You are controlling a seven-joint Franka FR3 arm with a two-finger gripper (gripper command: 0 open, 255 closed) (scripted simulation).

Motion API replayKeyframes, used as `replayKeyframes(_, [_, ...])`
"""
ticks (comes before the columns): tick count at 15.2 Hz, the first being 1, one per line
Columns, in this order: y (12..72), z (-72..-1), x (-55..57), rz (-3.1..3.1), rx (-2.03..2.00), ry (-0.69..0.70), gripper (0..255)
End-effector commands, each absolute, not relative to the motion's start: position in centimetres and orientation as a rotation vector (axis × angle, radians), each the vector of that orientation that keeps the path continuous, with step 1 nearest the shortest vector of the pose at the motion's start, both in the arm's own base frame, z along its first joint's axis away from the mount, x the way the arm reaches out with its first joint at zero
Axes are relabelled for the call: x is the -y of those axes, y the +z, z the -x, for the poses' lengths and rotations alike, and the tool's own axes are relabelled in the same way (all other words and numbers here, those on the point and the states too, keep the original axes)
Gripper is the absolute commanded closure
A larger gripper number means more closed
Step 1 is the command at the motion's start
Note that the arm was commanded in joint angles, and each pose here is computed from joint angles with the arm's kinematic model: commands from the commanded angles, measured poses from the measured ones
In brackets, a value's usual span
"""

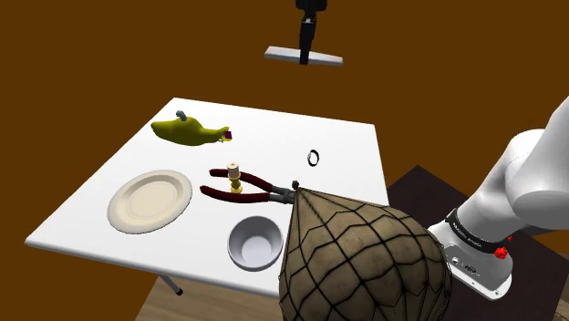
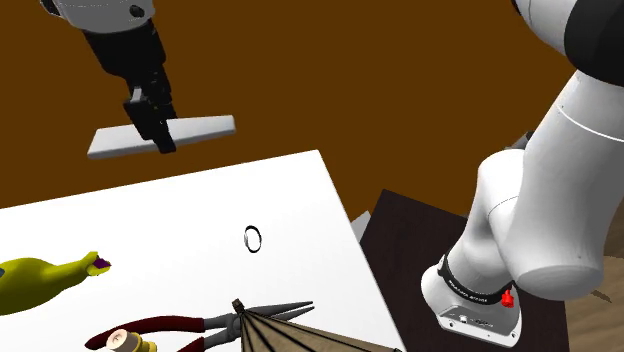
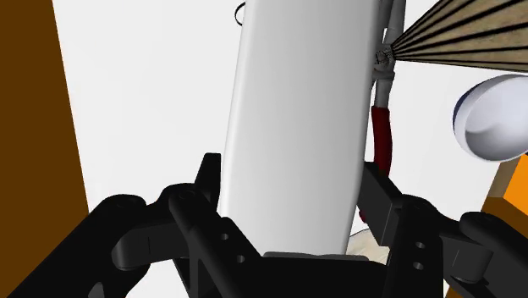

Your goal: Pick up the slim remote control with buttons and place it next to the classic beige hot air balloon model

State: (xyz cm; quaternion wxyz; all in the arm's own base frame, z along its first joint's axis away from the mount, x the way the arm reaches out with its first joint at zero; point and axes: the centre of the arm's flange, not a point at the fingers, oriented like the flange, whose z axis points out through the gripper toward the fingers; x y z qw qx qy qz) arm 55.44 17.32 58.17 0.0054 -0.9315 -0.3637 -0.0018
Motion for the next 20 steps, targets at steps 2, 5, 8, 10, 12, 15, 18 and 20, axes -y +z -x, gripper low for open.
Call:
replayKeyframes(2, [58.0, -53.9, -21.0, 2.917, 1.137, -0.006, 255])
replayKeyframes(5, [58.0, -52.4, -24.7, 2.917, 1.137, -0.006, 255])
replayKeyframes(8, [58.0, -50.9, -28.3, 2.917, 1.137, -0.006, 255])
replayKeyframes(10, [58.0, -49.9, -30.8, 2.917, 1.137, -0.006, 255])
replayKeyframes(12, [58.1, -48.9, -33.2, 2.917, 1.137, -0.006, 255])
replayKeyframes(15, [58.1, -47.4, -36.9, 2.917, 1.137, -0.006, 255])
replayKeyframes(18, [58.1, -45.8, -40.5, 2.917, 1.137, -0.006, 255])
replayKeyframes(20, [58.1, -44.8, -43.0, 2.917, 1.137, -0.006, 255])
